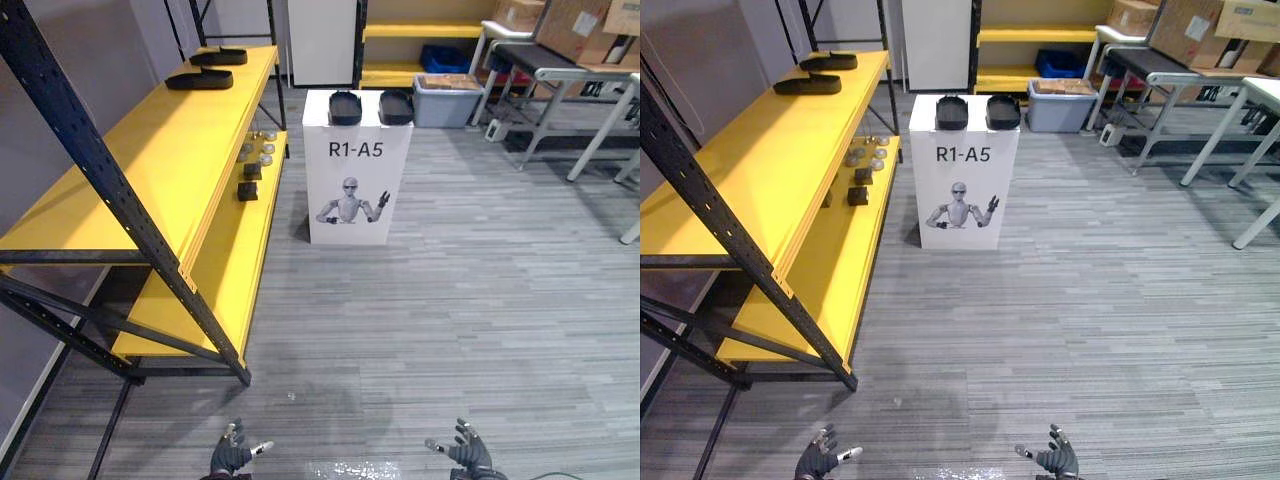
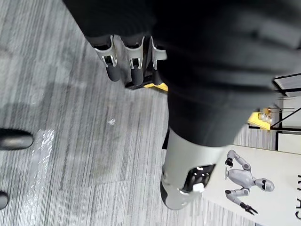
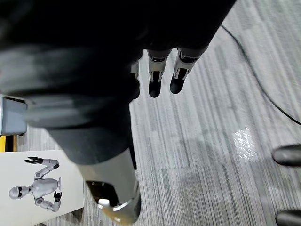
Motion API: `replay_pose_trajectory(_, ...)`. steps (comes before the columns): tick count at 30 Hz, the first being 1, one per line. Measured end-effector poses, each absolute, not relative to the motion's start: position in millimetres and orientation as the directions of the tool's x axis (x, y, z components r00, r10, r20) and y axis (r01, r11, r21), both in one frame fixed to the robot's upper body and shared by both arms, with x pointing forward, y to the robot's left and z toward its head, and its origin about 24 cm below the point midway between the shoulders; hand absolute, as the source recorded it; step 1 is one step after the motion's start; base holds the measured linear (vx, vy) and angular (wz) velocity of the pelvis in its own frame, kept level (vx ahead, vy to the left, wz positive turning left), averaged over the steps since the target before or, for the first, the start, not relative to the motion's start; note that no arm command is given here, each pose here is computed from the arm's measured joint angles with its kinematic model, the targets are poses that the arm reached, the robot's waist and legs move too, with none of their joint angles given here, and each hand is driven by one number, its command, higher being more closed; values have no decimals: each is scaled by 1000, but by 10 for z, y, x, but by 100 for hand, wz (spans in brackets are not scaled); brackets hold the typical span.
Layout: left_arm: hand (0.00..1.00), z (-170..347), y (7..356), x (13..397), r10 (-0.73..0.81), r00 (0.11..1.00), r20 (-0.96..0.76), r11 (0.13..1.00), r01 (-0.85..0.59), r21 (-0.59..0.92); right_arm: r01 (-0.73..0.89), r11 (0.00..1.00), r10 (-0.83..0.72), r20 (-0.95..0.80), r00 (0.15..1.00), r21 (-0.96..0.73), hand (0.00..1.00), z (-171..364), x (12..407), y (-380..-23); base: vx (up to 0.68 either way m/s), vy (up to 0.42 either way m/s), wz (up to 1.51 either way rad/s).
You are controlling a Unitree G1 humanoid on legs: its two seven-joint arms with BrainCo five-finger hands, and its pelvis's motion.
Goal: Walk over and take plastic housings, then place them on the shelf
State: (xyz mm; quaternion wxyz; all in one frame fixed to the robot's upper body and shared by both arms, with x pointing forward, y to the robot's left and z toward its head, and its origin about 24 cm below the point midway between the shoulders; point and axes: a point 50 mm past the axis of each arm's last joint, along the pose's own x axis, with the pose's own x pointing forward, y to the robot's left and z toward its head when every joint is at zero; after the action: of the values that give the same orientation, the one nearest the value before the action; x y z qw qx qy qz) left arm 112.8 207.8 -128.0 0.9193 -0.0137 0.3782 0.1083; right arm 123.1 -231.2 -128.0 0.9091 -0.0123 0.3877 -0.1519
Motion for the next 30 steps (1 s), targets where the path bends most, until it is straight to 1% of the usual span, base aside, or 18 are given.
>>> replay_pose_trajectory(6,0,-1220,2054,1205,163,725,-669,983,-177,47,246,960,-269,-682,680,-133,0,-1238,1285,-2310,-21,-1,-2)
replay_pose_trajectory(16,0,-1266,2022,1068,165,699,-696,981,-192,40,252,959,-272,-682,679,-132,0,-1237,1275,-2314,-62,6,0)
replay_pose_trajectory(23,0,-1261,2023,1076,170,700,-693,980,-196,42,269,956,-275,-677,683,-117,0,-1228,1303,-2314,-5,2,0)
replay_pose_trajectory(30,0,-1258,2042,1076,193,696,-691,973,-224,46,285,954,-278,-651,706,-98,0,-1178,1453,-2306,5,6,-11)
